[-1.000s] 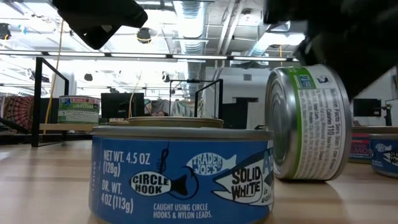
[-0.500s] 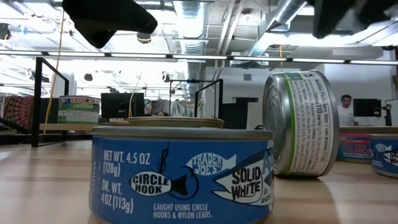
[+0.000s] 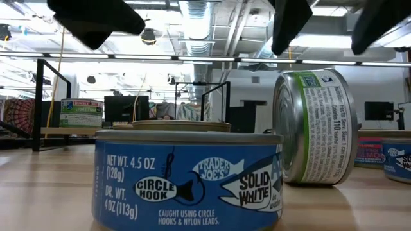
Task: Stack canned seafood by type on shelf
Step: Stack the green white tuna can on top of the green white tuna can on the shelf
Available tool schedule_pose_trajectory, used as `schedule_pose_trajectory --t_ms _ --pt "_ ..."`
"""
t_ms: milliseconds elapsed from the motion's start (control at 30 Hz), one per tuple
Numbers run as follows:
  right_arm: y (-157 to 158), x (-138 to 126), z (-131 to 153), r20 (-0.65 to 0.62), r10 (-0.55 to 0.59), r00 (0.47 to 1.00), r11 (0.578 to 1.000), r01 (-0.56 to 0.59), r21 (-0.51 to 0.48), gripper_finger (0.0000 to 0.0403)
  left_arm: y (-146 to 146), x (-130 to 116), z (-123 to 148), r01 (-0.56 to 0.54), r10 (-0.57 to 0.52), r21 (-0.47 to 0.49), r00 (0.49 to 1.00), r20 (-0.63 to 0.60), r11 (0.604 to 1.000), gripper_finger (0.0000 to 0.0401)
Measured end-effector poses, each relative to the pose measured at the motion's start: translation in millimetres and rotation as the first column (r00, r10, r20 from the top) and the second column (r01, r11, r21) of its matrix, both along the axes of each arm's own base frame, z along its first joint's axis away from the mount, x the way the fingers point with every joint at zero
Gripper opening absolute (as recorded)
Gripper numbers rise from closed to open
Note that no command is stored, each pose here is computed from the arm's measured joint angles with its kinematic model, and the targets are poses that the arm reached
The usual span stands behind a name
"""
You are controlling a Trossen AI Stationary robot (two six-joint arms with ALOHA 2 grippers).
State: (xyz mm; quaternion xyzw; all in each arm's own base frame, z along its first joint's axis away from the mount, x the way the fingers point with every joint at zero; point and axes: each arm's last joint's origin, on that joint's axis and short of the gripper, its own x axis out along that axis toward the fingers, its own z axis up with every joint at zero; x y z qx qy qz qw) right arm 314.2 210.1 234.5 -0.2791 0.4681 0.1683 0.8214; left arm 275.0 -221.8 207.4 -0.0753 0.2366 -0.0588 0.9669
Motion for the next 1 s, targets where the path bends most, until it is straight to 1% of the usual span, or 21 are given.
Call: schedule_pose_trajectory --t_ms 133,267,367,500,600,700,800,900,967,1000 --pt "7.4 7.1 -3.3 -0.011 0.068 0.998 0.997 -0.068 0.022 0.0336 -1.8 -1.6 -1.4 0.049 -0.050 -0.028 0.998 -0.033 0.998 0.0190" --pt "15.6 16.9 -18.3 -0.052 0.137 0.989 0.990 -0.138 -0.012 0.0332 -5.2 -4.2 -1.7 0.113 -0.116 -0.056 0.992 -0.058 0.992 0.0190" --pt "20.7 25.7 -19.4 -0.052 0.184 0.982 0.982 -0.186 -0.039 0.0332 -8.5 -6.5 -1.9 0.166 -0.171 -0.076 0.983 -0.073 0.983 0.0190" --pt "18.7 34.2 -19.7 -0.092 0.185 0.978 0.980 -0.191 -0.061 0.0332 -14.6 -11.6 -1.8 0.214 -0.221 -0.089 0.972 -0.080 0.973 0.0190" --pt "13.9 35.3 -22.1 -0.146 0.185 0.972 0.979 -0.195 -0.062 0.0329 -19.5 -16.1 -1.5 0.249 -0.256 -0.086 0.963 -0.081 0.965 0.0190" --pt "9.6 34.0 -26.5 -0.188 0.201 0.961 0.973 -0.219 -0.075 0.0322 -22.4 -22.9 5.7 0.289 -0.294 -0.074 0.954 -0.064 0.954 0.0190" --pt "7.1 35.6 -26.9 -0.190 0.230 0.954 0.965 -0.250 -0.085 0.0311 -18.2 -32.6 20.1 0.263 -0.264 -0.026 0.964 -0.043 0.964 0.0190" --pt "7.0 35.6 -26.9 -0.192 0.254 0.948 0.957 -0.275 -0.095 0.0296 -11.0 -41.8 33.9 0.168 -0.167 0.033 0.986 -0.010 0.985 0.0190" --pt "7.0 35.6 -27.0 -0.192 0.253 0.948 0.957 -0.275 -0.095 0.0285 -8.3 -44.2 38.6 0.113 -0.113 0.040 0.993 0.012 0.993 0.0190" --pt "6.9 35.6 -27.0 -0.192 0.253 0.948 0.957 -0.275 -0.095 0.0279 -8.2 -44.7 39.6 0.105 -0.106 0.036 0.994 0.017 0.994 0.0190"
